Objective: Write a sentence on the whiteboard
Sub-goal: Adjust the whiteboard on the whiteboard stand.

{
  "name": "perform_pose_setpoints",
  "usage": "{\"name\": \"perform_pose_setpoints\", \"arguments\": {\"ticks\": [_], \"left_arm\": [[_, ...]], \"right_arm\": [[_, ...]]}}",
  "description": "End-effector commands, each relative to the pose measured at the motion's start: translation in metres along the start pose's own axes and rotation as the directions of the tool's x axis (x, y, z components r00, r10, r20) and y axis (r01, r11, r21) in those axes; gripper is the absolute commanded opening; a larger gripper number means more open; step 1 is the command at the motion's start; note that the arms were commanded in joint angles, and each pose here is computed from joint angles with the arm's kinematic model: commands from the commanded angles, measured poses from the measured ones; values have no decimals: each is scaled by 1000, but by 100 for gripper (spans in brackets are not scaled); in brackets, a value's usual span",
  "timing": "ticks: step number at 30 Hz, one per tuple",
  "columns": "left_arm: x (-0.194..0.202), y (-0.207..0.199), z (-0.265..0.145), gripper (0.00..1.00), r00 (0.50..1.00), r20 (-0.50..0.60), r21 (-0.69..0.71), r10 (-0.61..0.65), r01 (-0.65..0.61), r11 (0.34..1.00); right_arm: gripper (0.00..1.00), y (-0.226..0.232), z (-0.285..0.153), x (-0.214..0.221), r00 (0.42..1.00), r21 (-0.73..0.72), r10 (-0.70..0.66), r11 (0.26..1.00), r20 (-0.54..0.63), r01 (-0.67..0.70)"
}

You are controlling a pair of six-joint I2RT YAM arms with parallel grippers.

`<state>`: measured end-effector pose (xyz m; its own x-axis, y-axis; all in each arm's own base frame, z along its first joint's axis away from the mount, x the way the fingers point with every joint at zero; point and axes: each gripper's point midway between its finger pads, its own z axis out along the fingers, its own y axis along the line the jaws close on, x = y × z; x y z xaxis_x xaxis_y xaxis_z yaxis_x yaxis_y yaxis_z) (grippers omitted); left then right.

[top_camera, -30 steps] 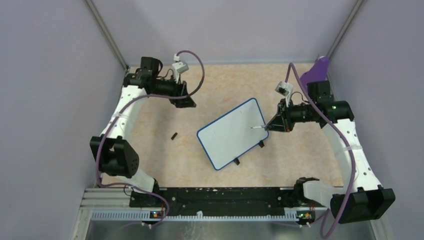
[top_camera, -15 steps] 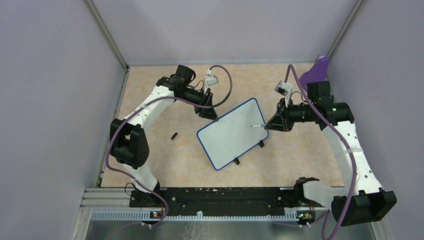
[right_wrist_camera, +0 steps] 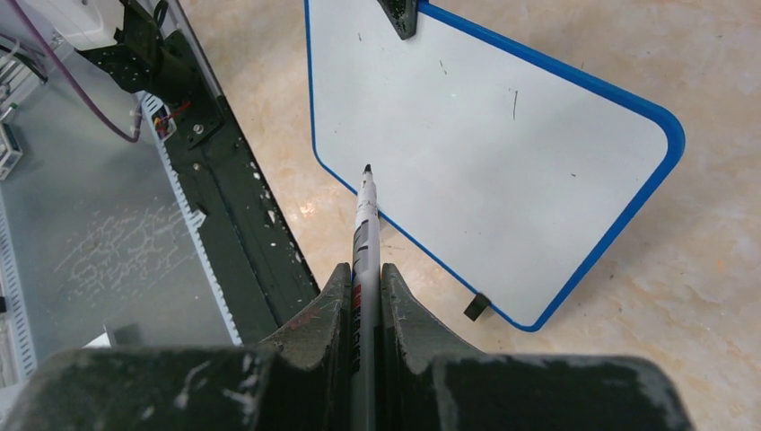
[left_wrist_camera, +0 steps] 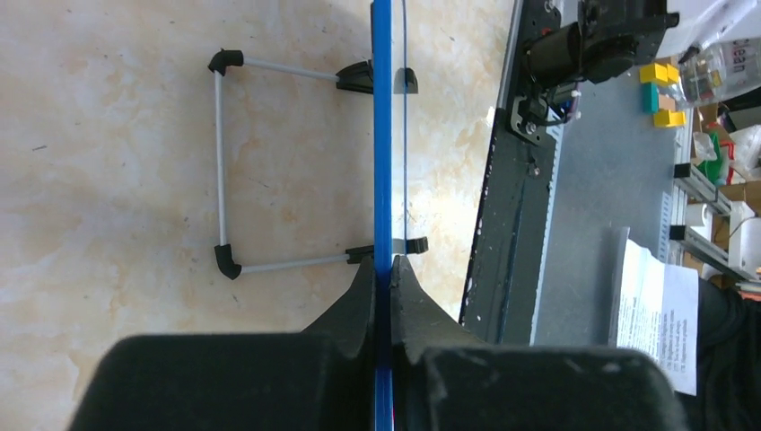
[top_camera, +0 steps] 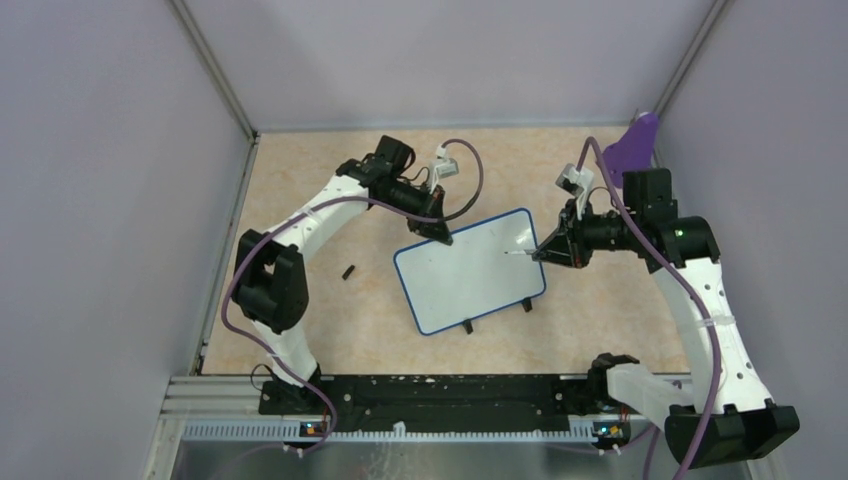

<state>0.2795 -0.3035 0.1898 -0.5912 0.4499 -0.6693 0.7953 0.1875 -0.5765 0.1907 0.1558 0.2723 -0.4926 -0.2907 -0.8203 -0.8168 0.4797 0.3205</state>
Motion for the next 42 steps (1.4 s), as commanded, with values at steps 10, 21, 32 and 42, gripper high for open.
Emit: {"name": "perform_pose_setpoints", "arguments": {"ticks": [10,21,32,42], "left_arm": [[-46,5,1,0,993,114,-105,30,-18,994],[-68,-2,-11,0,986,129,-166,104,-82,983],[-65,-3,3,0,989,124,-110,77,-64,992],[-55,0,22,12,995,72,-87,70,-64,994]], "right_arm": [[0,7,-3,-3,999,-8,-40,999,16,40],[0,10,-3,-1,999,-21,-45,999,24,45],[0,9,0,-1,999,-41,-46,998,18,47],[0,7,2,4,999,-47,-54,997,1,54]]}}
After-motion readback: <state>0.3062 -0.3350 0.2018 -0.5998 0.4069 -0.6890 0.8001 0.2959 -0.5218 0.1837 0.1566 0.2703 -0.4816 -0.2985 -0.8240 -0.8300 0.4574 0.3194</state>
